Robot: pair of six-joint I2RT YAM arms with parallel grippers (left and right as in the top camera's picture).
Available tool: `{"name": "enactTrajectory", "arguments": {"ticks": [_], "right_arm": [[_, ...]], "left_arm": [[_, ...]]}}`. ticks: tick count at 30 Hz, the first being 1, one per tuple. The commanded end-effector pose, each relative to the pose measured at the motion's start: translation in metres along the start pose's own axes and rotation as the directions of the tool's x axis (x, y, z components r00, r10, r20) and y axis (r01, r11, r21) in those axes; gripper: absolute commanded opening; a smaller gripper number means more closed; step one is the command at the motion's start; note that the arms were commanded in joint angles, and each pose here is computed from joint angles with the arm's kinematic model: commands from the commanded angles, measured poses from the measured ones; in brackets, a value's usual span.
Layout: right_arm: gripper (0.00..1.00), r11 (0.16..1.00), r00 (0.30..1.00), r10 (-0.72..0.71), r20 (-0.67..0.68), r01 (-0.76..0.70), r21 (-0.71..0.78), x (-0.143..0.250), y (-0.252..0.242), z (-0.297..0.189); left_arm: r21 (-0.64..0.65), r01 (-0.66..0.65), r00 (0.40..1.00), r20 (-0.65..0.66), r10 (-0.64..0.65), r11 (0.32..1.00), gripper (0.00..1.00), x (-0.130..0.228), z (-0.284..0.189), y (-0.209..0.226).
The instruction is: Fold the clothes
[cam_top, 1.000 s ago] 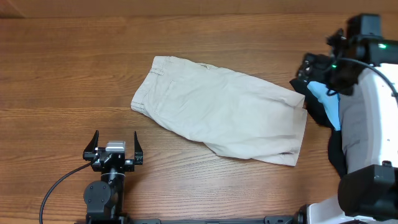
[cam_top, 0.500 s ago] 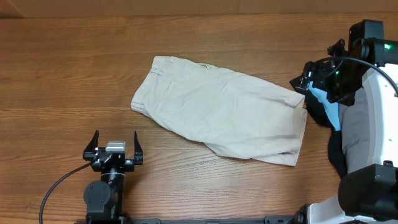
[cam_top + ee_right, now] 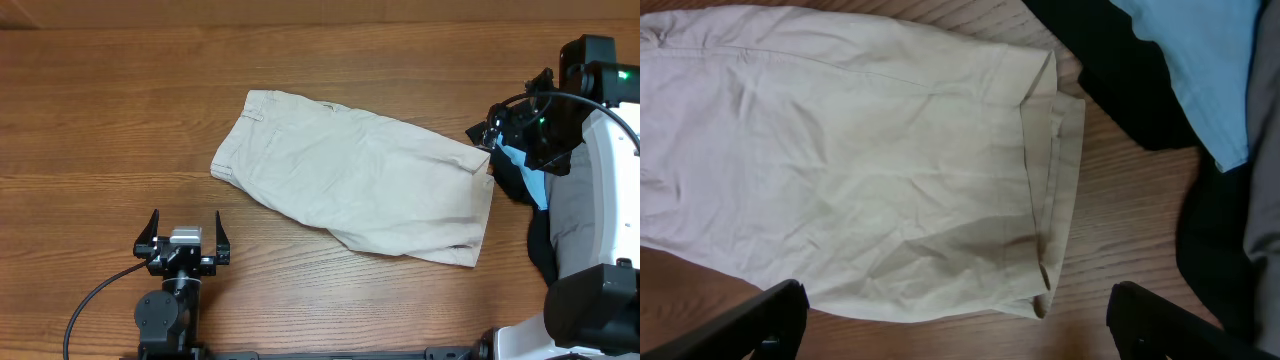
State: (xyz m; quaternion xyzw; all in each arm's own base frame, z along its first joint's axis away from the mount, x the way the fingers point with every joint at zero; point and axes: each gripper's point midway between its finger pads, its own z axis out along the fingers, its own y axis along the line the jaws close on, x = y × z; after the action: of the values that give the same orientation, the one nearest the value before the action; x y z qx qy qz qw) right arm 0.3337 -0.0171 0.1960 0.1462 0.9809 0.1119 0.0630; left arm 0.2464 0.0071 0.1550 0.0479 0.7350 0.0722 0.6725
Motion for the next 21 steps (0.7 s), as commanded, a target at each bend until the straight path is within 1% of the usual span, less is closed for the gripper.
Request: {"name": "enactTrajectory", "arguments": {"ticks": [1,3,4,5,7,9,11,13,15,16,18,20,21], "right_arm": [[1.0,0.999,1.0,-0.019,0.015,0.019,-0.038,0.001,0.009,-0.006],[1.0,0.998,1.0,-0.016,-0.001,0.016,-0.062,0.005,0.013,-0.006],[1.0,0.998,1.0,-0.013,-0.011,0.013,-0.061,0.007,0.012,-0.006],[1.0,0.998,1.0,-0.011,-0.023,0.009,-0.059,0.01,0.012,-0.006],[1.0,0.998,0.999,-0.007,-0.039,0.005,-0.057,0.014,0.011,-0.006],[1.0,0.998,0.999,-0.003,-0.046,0.0,-0.056,0.015,0.011,-0.006],[1.0,0.998,0.998,0.019,-0.051,-0.022,-0.054,0.017,0.011,-0.006],[0.88,0.998,0.998,0.019,-0.052,-0.022,-0.053,0.017,0.011,-0.006],[0.74,0.998,0.998,0.019,-0.052,-0.022,-0.054,0.017,0.011,-0.006],[0.71,0.998,0.998,0.019,-0.053,-0.022,-0.054,0.017,0.011,-0.006],[0.7,0.998,0.998,0.028,-0.054,-0.031,-0.052,0.017,0.011,-0.006],[0.7,0.998,0.997,0.039,-0.06,-0.042,-0.048,0.018,0.01,-0.004],[0.7,0.998,0.997,0.04,-0.064,-0.043,-0.047,0.019,0.009,-0.003]], "left_arm": [[-0.007,-0.019,1.0,0.009,0.019,1.0,1.0,-0.001,0.0,0.001],[-0.016,-0.034,0.999,0.009,0.035,0.999,1.0,-0.002,0.0,0.002],[-0.047,-0.094,0.995,0.009,0.094,0.994,1.0,-0.003,-0.001,0.008],[-0.095,-0.191,0.981,0.006,0.192,0.977,1.0,-0.006,-0.001,0.016],[-0.13,-0.333,0.941,0.017,0.338,0.934,1.0,-0.015,-0.002,0.021],[-0.131,-0.368,0.928,0.011,0.372,0.921,1.0,-0.015,-0.002,0.021],[-0.131,-0.366,0.929,0.009,0.371,0.921,1.0,-0.014,-0.002,0.021],[-0.127,-0.363,0.929,0.033,0.369,0.923,1.0,-0.019,-0.002,0.019],[-0.063,-0.369,0.926,0.055,0.372,0.927,1.0,-0.018,-0.001,0.007],[-0.018,-0.373,0.925,0.073,0.373,0.928,1.0,-0.017,-0.001,-0.002],[0.085,-0.369,0.924,0.143,0.356,0.925,1.0,-0.023,-0.003,-0.022],[0.193,-0.3,0.939,0.231,0.254,0.934,1.0,-0.039,-0.01,-0.042],[0.225,-0.234,0.954,0.243,0.178,0.946,1.0,-0.047,-0.012,-0.045]]}}
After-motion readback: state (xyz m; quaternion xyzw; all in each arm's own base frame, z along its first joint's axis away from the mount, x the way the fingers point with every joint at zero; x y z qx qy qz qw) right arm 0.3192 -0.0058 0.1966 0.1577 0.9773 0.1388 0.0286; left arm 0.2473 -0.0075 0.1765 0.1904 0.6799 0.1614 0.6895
